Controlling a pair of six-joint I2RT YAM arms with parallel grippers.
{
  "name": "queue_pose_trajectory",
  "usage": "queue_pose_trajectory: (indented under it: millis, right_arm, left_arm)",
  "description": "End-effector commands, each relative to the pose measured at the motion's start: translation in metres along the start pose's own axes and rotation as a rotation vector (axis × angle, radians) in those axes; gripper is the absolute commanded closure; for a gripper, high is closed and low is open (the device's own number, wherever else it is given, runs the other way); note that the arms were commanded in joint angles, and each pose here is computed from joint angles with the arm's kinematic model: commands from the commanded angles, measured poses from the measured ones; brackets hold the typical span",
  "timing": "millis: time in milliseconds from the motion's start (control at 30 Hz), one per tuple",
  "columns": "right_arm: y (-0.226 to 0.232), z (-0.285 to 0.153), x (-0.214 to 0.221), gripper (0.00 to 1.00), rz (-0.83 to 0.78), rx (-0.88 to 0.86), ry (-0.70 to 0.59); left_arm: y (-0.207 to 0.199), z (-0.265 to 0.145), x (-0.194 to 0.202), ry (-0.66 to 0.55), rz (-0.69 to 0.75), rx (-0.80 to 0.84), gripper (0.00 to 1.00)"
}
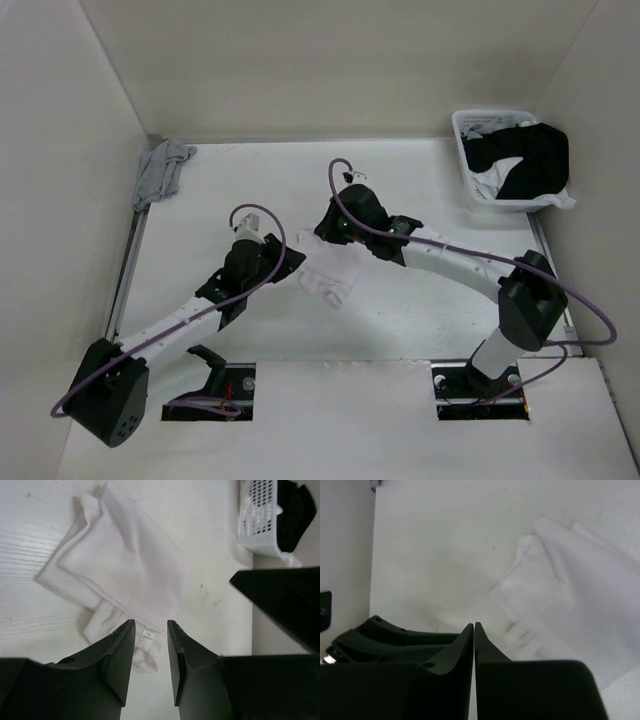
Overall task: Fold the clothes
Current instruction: Fold the tank top
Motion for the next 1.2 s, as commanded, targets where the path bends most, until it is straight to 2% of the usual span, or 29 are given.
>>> queue_pose_trajectory:
  millis: [0, 167, 300, 533, 667, 767, 1000, 1167]
  right_arm:
    - [-0.022, 0.027, -0.002, 0.95, -0.078, -0.019, 0.042]
    - [-0.026, 0.061, -0.006, 0.95, -0.121, -0.025, 0.091]
    - [-0.040, 0.088, -0.012, 0.94, -0.111, 0.009, 0.136]
    - [-0.078, 0.121, -0.016, 0.94, -0.009, 0.050, 0.168]
    - [-0.087, 0.131, -0.019, 0.94, 0.039, 0.051, 0.173]
    - [-0.090, 0.135, -0.021, 0.94, 0.077, 0.048, 0.175]
    - [-0.097, 0.137, -0.036, 0.94, 0.197, 0.008, 0.132]
    - [-0.099, 0.139, -0.037, 0.94, 0.220, 0.006, 0.128]
  left_arm:
    - [-0.028, 0.019, -0.015, -0.115, 0.050, 0.070, 0.69]
    - [-0.031, 0.050, -0.010, -0.112, 0.065, 0.073, 0.69]
    - [-0.018, 0.072, -0.010, -0.121, 0.062, 0.007, 0.70]
    - [0.041, 0.109, 0.003, -0.031, -0.016, -0.151, 0.72]
    - [0.069, 0.109, 0.012, 0.011, -0.106, -0.189, 0.73]
    - [0.076, 0.103, 0.016, 0.021, -0.117, -0.177, 0.73]
    - [0.065, 0.081, 0.016, -0.005, -0.098, -0.123, 0.72]
    - [0.054, 0.068, 0.007, -0.035, -0.098, -0.088, 0.71]
Point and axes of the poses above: each gripper's point midway between its finger pads, its own z axis out along the fingers, its own y axis along the line the jaws close on, x = y × z, the point moved 8 cm from there along -z, back along the fingers
